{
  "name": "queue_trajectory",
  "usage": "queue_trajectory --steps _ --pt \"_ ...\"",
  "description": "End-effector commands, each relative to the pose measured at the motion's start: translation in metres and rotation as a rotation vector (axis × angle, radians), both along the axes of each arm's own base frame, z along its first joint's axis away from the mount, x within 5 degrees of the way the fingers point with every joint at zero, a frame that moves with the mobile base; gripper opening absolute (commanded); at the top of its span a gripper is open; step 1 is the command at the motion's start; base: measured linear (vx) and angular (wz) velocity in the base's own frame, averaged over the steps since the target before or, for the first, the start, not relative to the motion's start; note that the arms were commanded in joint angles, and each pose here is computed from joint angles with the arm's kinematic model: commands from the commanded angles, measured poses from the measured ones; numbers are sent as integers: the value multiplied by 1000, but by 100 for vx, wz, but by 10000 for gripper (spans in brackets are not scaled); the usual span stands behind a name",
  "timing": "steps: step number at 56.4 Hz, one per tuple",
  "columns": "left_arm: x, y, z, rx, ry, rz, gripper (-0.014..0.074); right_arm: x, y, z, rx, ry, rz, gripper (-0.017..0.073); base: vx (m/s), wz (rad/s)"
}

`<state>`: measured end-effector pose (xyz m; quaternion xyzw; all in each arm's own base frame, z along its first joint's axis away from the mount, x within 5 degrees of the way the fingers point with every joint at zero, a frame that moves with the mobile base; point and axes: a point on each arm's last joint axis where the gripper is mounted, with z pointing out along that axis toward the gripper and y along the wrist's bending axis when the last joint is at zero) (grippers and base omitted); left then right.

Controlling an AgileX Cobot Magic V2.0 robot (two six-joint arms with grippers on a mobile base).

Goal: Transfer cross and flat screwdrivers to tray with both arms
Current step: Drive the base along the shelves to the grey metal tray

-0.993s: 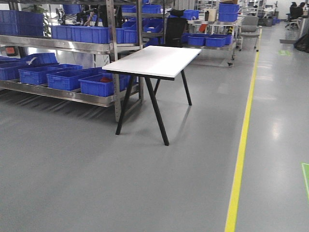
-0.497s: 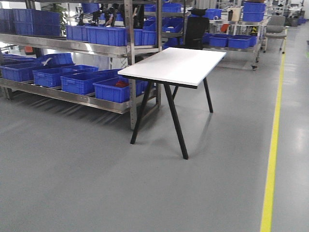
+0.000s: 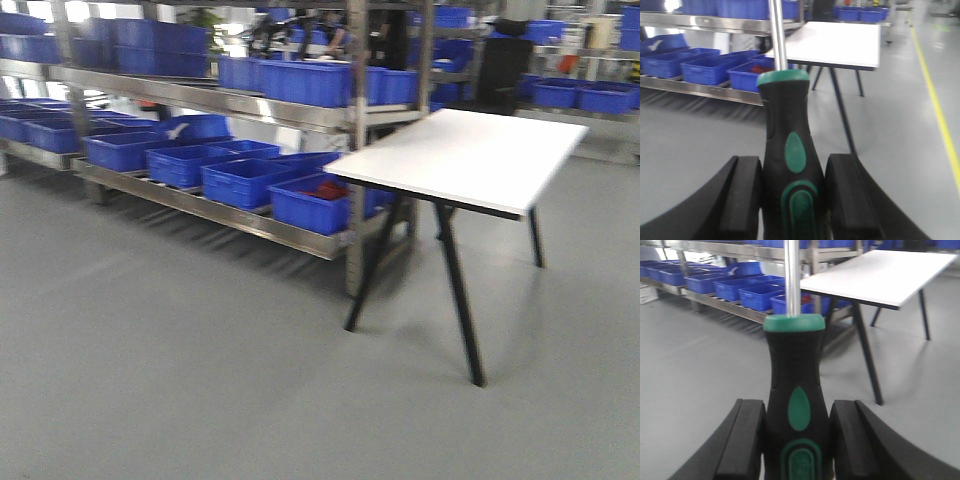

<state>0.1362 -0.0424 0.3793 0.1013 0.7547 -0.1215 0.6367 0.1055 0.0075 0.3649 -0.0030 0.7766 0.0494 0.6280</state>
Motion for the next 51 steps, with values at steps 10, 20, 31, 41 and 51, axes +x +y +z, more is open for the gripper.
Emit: queue_trajectory --steps 10,20,31,41,51 --pt "-1 1 17 -48 -107 9 3 0 -1 18 7 -121 -16 -8 56 64" --pt "-1 1 17 -48 -108 9 3 0 -1 18 7 -121 -16 -8 57 72" --pt "-1 1 17 -48 -108 9 3 1 -1 18 7 -118 -16 -8 55 64" --pt "-2 1 17 -48 -108 9 3 1 -1 18 7 -118 -16 -8 53 49" --pt "-2 1 17 -47 -106 8 3 1 -1 18 7 -117 -16 -8 52 38"
